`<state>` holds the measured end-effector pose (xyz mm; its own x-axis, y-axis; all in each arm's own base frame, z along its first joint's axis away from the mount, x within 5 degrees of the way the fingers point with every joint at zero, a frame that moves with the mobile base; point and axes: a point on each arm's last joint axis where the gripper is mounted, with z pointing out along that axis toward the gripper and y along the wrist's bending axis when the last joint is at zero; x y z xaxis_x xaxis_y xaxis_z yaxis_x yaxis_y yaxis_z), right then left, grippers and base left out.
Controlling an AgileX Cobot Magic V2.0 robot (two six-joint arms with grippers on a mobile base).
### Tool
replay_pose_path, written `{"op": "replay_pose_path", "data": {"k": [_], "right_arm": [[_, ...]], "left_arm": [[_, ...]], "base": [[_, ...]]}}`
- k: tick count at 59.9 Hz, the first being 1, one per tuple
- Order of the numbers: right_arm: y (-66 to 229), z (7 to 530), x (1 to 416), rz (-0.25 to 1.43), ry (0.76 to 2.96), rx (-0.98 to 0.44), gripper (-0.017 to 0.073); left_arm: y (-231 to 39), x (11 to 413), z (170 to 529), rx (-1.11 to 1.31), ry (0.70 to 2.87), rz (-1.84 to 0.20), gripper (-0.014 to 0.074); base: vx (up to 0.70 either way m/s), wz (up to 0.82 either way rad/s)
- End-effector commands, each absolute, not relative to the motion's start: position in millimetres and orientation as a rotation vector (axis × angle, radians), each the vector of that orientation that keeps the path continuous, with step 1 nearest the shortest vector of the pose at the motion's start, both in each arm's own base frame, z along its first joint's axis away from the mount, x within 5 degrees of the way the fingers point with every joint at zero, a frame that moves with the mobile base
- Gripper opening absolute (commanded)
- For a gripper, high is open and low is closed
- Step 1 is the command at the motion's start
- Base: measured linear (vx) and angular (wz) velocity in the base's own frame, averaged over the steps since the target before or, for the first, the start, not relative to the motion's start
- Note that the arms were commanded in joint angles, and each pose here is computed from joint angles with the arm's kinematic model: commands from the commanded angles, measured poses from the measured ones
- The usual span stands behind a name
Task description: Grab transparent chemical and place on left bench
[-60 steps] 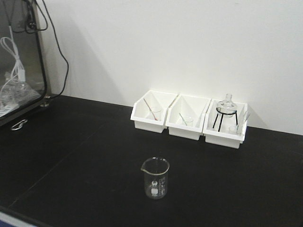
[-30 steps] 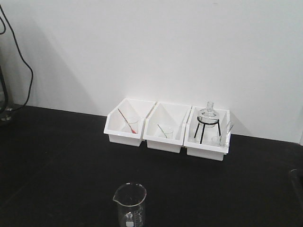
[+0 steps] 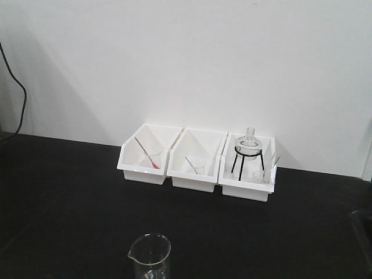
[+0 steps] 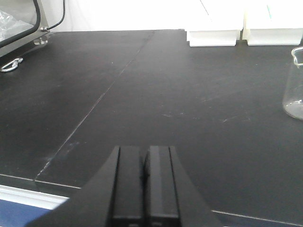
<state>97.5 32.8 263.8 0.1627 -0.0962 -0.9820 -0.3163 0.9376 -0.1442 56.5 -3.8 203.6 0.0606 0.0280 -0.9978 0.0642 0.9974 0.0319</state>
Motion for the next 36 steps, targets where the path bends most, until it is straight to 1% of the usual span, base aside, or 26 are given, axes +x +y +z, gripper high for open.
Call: {"op": "replay_pose_path", "data": {"k": [1,26,32,36], "right_arm": [[35.3,279.6,96.6,0.190,1.311,-0.353,-0.0003],[36.4,284.0,95.9,0.203,1.277,-0.355,-0.0003],[38.5,294.3,101.3,0.205,1.275,-0.369,-0.0003],[42.0,307.8,111.1,0.186,1.269,-0.406,-0.0003]], "left_arm": [[-3.6,55.0,206.3,0.064,1.429,-0.035,-0.0003],[-3.6,55.0,206.3,0.064,1.429,-0.035,-0.0003],[-3.6,55.0,206.3,0.064,1.429,-0.035,-0.0003],[-3.6,55.0,206.3,0.064,1.429,-0.035,-0.0003]], "base": [[0.00,0.01],[0.00,0.00],[0.00,0.00],[0.00,0.00]]}}
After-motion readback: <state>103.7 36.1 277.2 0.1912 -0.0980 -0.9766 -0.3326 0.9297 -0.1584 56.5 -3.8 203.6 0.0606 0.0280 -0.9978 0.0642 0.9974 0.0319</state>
